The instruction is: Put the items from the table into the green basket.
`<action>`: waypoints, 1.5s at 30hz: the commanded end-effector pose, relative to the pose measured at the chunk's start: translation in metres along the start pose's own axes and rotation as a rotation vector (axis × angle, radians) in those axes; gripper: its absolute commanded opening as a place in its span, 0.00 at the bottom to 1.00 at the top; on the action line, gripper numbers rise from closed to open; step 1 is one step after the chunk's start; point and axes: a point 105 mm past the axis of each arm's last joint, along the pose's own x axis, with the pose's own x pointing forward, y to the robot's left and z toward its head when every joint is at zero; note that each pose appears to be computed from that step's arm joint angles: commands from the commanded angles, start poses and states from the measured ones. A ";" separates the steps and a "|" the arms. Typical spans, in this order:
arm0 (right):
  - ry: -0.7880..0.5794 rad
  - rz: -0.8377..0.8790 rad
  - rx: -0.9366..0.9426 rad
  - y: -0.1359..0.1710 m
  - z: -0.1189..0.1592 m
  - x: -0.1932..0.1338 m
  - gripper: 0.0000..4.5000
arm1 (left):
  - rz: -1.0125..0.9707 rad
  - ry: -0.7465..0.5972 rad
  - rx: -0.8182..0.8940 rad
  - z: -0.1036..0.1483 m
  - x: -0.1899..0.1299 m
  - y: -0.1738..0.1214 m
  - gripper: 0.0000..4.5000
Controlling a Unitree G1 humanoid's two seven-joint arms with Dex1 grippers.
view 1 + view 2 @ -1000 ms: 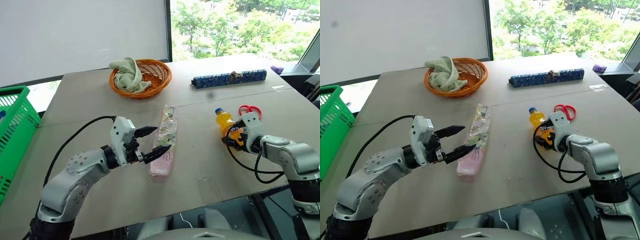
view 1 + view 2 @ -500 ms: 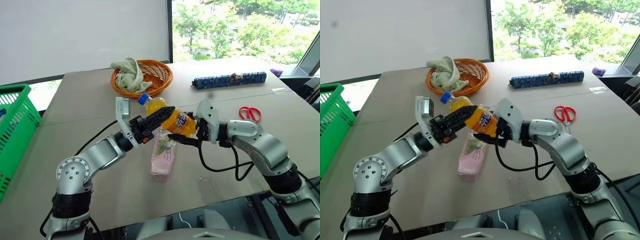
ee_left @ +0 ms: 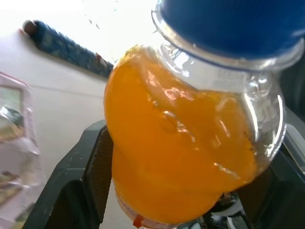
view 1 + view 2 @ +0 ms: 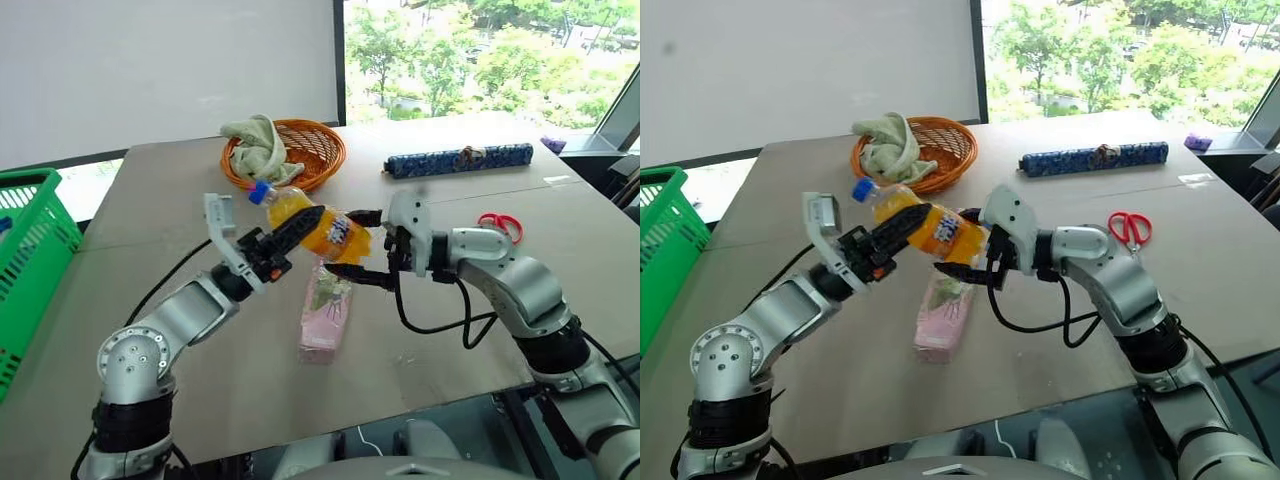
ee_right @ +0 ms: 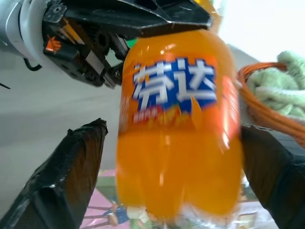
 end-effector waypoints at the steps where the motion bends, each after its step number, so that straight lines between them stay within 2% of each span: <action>1: -0.082 0.017 -0.102 -0.008 0.034 -0.005 0.98 | 0.144 -0.371 0.278 0.089 -0.028 -0.003 0.63; 5: -0.168 0.142 -0.169 0.004 0.070 0.006 0.98 | 0.382 -0.447 0.738 0.138 -0.048 0.002 0.63; 9: -0.207 0.201 -0.220 0.009 0.093 0.019 0.98 | 0.644 -0.572 1.078 0.200 -0.086 0.006 0.63; 11: -0.223 0.190 -0.228 0.007 0.100 0.025 0.98 | 0.793 -0.578 1.303 0.227 -0.107 0.003 0.63; 13: -0.232 0.177 -0.237 0.004 0.104 0.029 0.98 | 0.911 -0.548 1.435 0.247 -0.124 0.007 0.63; 18: -0.250 0.163 -0.257 0.002 0.109 0.035 0.98 | 1.165 -0.435 1.564 0.289 -0.171 0.036 0.63; 21: -0.262 0.142 -0.254 -0.001 0.112 0.034 0.98 | 1.268 -0.371 1.515 0.302 -0.193 0.058 0.63; 22: -0.253 0.129 -0.258 -0.003 0.110 0.035 1.00 | 1.293 -0.341 1.454 0.302 -0.199 0.070 0.80; 25: -0.235 0.106 -0.269 -0.006 0.105 0.037 1.00 | 1.308 -0.355 1.385 0.304 -0.206 0.080 0.98; 28: -0.234 0.094 -0.264 -0.006 0.104 0.036 1.00 | 1.216 -0.408 1.388 0.306 -0.190 0.072 0.98; 31: -0.222 0.067 -0.257 -0.010 0.099 0.032 1.00 | 0.960 -0.402 1.348 0.286 -0.144 0.062 0.98; 34: -0.193 0.036 -0.248 -0.014 0.091 0.024 1.00 | 0.587 -0.292 1.020 0.207 -0.064 0.057 0.98; 36: -0.161 0.009 -0.241 -0.017 0.083 0.015 1.00 | 0.450 -0.172 0.837 0.150 -0.031 0.050 0.98; 38: -0.114 -0.020 -0.220 -0.021 0.071 0.001 1.00 | 0.265 -0.019 0.667 0.091 -0.007 0.029 0.98; 41: -0.022 -0.051 -0.198 -0.022 0.052 -0.019 1.00 | 0.095 0.185 0.466 0.032 0.001 0.007 0.98; 45: 0.108 -0.061 -0.137 -0.011 0.024 -0.055 1.00 | 0.153 0.373 0.293 -0.014 -0.004 0.021 0.98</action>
